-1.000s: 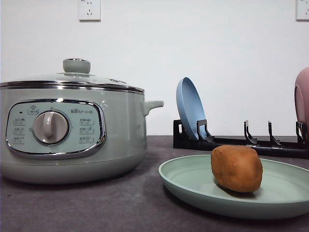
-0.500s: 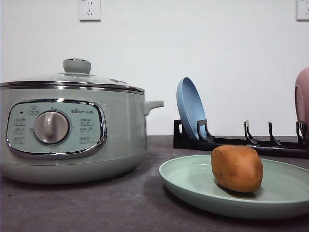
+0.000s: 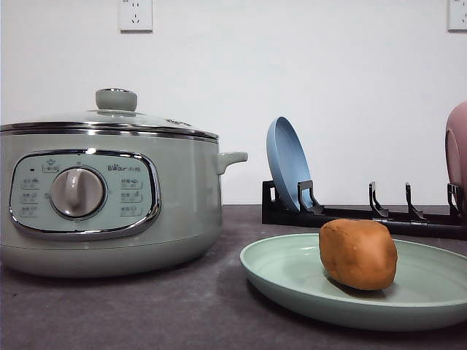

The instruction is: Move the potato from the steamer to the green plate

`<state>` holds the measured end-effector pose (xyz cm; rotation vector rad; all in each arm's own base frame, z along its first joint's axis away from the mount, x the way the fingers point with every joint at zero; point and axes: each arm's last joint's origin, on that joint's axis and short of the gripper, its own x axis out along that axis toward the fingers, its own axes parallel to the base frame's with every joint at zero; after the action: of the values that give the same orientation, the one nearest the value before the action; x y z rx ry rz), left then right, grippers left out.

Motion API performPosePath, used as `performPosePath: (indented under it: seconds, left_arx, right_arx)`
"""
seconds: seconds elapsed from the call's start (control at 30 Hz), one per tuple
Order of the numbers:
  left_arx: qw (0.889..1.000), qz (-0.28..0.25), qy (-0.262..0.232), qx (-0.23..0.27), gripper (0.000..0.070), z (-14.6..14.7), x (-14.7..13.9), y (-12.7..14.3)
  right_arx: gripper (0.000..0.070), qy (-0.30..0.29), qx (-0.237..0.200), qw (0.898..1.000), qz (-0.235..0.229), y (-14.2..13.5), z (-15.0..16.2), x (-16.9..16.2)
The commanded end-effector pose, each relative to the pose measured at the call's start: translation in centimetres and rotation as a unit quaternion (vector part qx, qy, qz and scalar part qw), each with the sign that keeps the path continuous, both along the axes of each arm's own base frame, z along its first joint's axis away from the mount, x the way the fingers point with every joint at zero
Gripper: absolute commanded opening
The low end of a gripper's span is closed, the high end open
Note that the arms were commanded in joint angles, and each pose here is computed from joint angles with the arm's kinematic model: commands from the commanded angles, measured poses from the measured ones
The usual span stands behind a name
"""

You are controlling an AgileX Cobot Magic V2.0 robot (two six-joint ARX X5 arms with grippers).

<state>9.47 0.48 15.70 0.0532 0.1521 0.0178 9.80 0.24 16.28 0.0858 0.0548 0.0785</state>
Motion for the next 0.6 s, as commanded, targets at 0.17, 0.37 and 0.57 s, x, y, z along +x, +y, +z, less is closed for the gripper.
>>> performPosePath:
  seconds: [0.17,0.37,0.57]
  left_arx:
    - [1.000,0.001,0.013,-0.002,0.0000,-0.8,0.1,0.0]
    - [1.000,0.001,0.013,-0.002,0.0000,-0.8,0.1,0.0]
    - [1.000,0.001,0.013,-0.002,0.0000,-0.8,0.1,0.0]
  right_arx:
    - [0.0000,0.030,-0.006,0.999,0.013,0.2,-0.8,-0.2]
    - [0.0000,0.058,-0.002,0.998,0.010,0.2,-1.3,-0.2]
    - [0.0000,0.049,-0.002,0.999,0.010,0.2,-1.1,-0.2]
